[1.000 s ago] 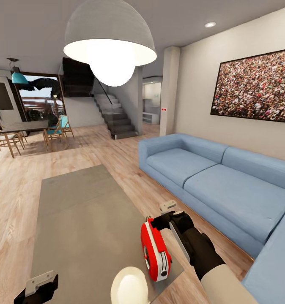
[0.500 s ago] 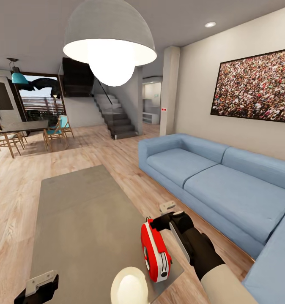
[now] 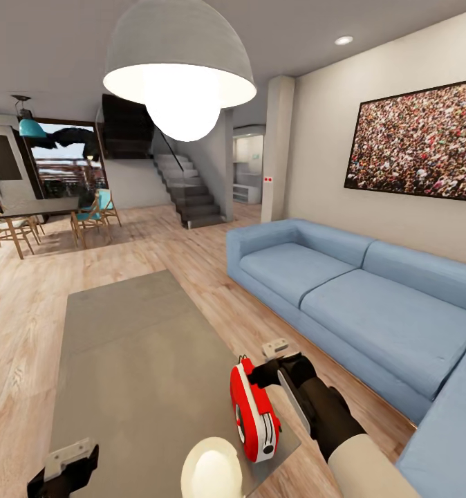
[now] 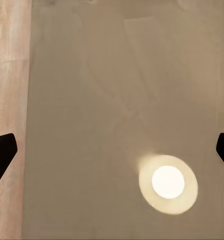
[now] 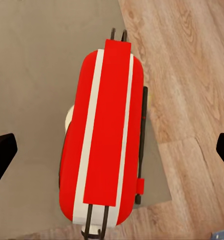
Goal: Turn on the radio receiver that's on the table in the living room.
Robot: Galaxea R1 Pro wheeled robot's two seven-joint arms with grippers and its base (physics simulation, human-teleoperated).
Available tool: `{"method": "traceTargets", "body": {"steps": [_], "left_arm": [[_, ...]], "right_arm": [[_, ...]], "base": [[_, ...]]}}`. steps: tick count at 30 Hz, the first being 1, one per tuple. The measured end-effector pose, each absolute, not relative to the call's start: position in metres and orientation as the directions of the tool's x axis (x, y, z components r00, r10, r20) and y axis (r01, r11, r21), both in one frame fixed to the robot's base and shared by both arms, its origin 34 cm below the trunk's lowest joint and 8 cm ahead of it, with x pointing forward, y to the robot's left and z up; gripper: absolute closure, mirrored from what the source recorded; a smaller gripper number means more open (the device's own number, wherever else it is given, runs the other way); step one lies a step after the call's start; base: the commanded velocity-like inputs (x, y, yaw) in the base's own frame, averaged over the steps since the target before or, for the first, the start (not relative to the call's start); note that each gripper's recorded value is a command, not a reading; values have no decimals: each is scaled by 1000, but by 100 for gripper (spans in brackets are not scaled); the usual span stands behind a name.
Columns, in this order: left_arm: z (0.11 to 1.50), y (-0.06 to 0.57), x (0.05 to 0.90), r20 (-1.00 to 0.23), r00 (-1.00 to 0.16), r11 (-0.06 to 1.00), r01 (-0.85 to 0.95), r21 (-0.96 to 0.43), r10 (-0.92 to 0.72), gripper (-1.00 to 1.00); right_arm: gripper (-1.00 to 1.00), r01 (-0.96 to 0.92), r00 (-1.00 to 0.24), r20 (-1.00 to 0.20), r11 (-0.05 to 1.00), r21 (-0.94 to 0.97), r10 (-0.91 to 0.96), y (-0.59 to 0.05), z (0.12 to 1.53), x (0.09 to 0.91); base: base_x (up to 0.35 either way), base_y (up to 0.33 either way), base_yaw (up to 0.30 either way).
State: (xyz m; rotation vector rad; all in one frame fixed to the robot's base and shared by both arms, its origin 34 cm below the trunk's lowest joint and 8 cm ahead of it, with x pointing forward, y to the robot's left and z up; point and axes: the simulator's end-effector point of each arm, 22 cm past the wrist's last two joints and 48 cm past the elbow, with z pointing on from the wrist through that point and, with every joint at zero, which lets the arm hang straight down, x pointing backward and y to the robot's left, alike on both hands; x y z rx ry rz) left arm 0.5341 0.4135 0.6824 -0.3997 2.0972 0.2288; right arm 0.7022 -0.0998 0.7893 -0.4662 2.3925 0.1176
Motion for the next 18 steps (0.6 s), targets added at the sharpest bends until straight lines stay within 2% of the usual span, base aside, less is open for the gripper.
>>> {"method": "traceTargets", "body": {"steps": [18], "left_arm": [[671,416,539,-865,-467,928,-373,5,-183,-100]], "right_arm": [[-100,-358,-701,-650,933,-36,-294,-101,767,701]], "base": [[0,0,0]]}}
